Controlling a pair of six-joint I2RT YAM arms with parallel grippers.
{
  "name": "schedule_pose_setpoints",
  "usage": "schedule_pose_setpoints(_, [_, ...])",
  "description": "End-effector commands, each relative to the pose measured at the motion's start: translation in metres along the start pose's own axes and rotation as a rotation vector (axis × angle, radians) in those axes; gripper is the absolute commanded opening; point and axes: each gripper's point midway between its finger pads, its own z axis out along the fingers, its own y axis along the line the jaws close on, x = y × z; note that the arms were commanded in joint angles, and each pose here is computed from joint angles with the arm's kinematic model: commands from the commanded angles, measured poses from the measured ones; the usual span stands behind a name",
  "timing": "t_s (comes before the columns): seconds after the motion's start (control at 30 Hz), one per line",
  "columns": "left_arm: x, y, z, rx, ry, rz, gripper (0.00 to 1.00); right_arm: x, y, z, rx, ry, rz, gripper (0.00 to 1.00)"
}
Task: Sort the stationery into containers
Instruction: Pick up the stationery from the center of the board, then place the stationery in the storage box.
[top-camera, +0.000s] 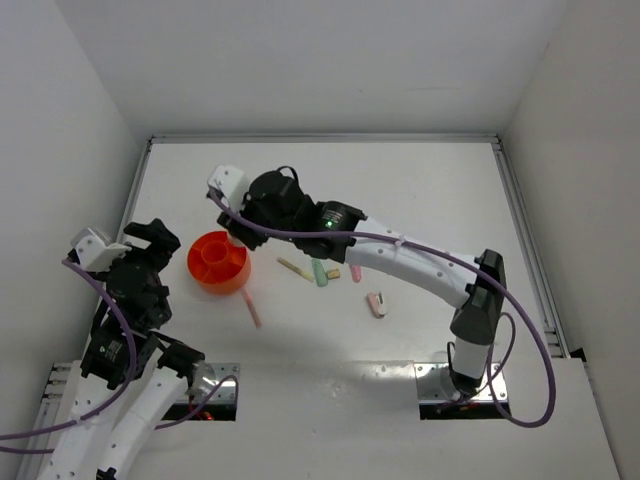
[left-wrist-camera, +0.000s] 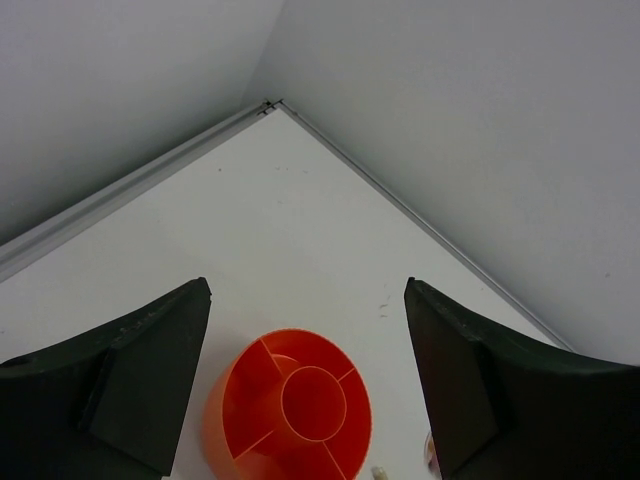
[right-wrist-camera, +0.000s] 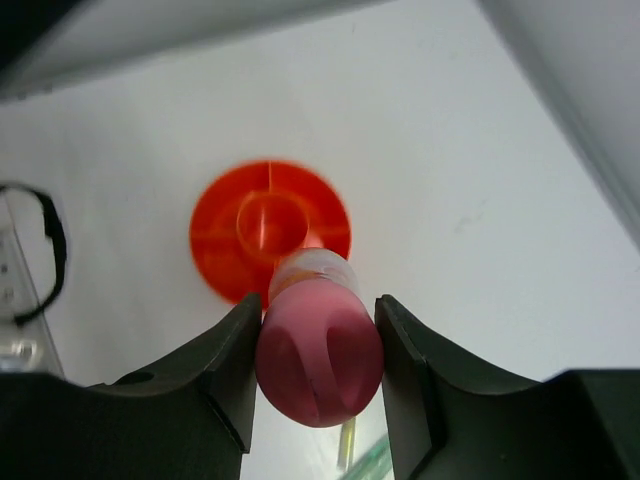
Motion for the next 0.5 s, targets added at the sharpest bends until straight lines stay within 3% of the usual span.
schedule_pose_setpoints(0.0, [-0.002,0.0,0.002,-0.004,-0.014,-0.002,0.84,-0.026,-0.012,0.019,0.05,-0.071,-0.033,0.0])
schedule_pose_setpoints(0.47, [-0.008,0.003,-0.002,-0.003,-0.034,-0.024,0.84,-0.074,-0.018,0.054,0.056,-0.203,-0.019,0.0])
